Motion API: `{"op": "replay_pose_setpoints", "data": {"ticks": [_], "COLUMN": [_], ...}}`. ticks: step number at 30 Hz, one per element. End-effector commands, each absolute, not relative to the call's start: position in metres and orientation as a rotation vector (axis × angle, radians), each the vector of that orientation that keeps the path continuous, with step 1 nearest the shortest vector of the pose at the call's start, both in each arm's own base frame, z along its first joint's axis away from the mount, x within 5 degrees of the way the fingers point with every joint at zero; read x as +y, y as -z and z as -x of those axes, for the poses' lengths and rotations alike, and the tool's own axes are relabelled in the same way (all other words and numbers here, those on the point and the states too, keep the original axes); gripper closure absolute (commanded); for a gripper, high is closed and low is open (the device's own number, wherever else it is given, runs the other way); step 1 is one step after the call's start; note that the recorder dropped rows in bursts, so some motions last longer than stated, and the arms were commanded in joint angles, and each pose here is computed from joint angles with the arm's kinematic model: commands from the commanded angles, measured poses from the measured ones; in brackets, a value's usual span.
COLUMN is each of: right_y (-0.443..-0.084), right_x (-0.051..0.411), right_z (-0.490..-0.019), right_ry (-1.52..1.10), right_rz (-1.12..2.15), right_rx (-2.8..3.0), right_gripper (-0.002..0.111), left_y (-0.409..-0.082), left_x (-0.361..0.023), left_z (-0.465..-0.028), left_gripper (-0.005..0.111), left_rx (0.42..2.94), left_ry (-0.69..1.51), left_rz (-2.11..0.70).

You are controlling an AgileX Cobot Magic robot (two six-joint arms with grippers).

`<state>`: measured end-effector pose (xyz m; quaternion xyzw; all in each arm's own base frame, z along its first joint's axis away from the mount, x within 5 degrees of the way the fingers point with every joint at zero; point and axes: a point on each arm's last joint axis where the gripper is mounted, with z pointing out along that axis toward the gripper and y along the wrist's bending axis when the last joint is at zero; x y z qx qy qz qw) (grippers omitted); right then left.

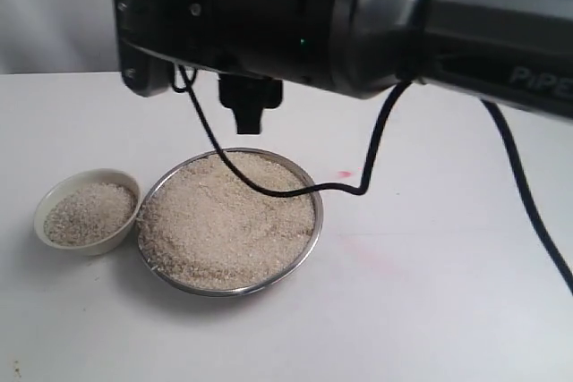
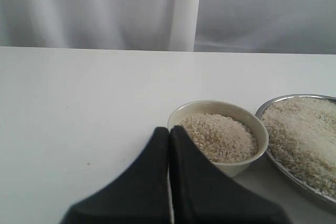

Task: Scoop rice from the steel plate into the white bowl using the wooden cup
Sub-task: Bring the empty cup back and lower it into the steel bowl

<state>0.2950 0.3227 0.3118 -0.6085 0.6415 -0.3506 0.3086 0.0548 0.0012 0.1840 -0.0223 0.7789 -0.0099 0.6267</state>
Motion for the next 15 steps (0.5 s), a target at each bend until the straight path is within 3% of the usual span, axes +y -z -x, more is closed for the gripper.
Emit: {"op": "replay_pose_setpoints", "data": {"ticks": [1, 9, 15], "right_y": [-0.280, -0.209, -0.176], "right_x": [0.306, 0.309, 0.313], "right_z": [-0.316, -0.342, -0.347], "right_ry": [1.041, 1.167, 1.238], "right_rz": [1.683, 1.834, 1.916], "right_rx": [1.699, 1.704, 1.657], "right_gripper": [0.108, 0.108, 0.108], "left_y": [-0.187, -0.187, -0.187], "left_x": [0.001, 0.001, 0.001], "left_z": [-0.055, -0.055, -0.055], "left_gripper": [0.107, 0.107, 0.107], "left_rx": [1.767, 1.767, 1.767], "left_ry": [0.032, 0.032, 0.032], "left_rz": [0.053, 0.053, 0.053]}}
